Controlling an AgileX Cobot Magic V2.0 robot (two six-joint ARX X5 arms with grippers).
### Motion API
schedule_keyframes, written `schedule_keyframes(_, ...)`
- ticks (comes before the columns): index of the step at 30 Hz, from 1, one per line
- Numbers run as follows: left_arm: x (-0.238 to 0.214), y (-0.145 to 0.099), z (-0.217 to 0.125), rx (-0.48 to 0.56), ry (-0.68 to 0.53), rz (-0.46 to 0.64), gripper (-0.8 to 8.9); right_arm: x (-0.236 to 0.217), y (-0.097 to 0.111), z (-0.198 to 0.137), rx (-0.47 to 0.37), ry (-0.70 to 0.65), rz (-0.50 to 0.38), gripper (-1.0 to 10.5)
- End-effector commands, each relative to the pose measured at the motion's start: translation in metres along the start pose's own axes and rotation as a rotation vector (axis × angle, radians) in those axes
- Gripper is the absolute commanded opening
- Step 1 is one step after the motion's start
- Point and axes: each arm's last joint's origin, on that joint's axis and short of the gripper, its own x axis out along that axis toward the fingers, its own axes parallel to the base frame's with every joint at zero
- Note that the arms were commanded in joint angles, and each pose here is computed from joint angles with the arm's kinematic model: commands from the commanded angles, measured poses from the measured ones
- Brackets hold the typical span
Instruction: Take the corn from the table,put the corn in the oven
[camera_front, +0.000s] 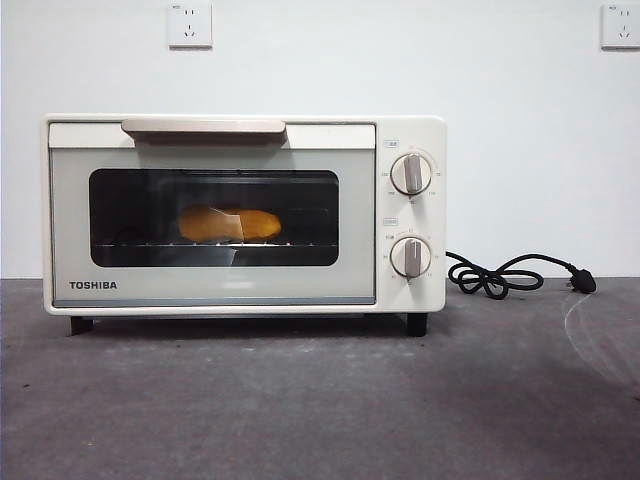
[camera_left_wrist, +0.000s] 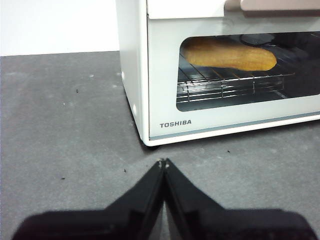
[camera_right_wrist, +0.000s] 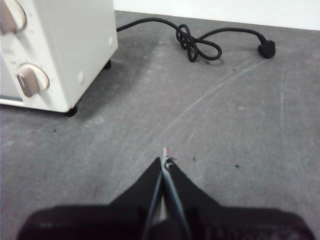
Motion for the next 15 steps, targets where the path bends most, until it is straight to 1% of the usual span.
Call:
schedule_keyframes(1,0.001,0.0,-0.001,0.016,-0.004,-0.002,-0.04,-0.002,0.001,-0.009,0.019,-0.038,-0.013,-0.1)
schedule_keyframes(5,0.001,0.0,-0.001,0.016,-0.004,-0.002,-0.04,-0.005,0.002,-0.018,0.016,-0.055,-0.021,-0.1)
schedule_keyframes(10,0.001,0.0,-0.001,0.016,-0.004,-0.002,-0.04,-0.009,0.002,-0.026,0.022,-0.014,-0.093,-0.1)
schedule_keyframes(12,0.001,0.0,-0.001,0.016,-0.004,-0.002,-0.04,-0.011,0.002,-0.029,0.023,0.002,-0.105,-0.1)
schedule_keyframes(15,0.001,0.0,-0.001,0.016,-0.004,-0.002,-0.04,-0.013,0.002,-0.028,0.02,-0.027,-0.115,-0.1)
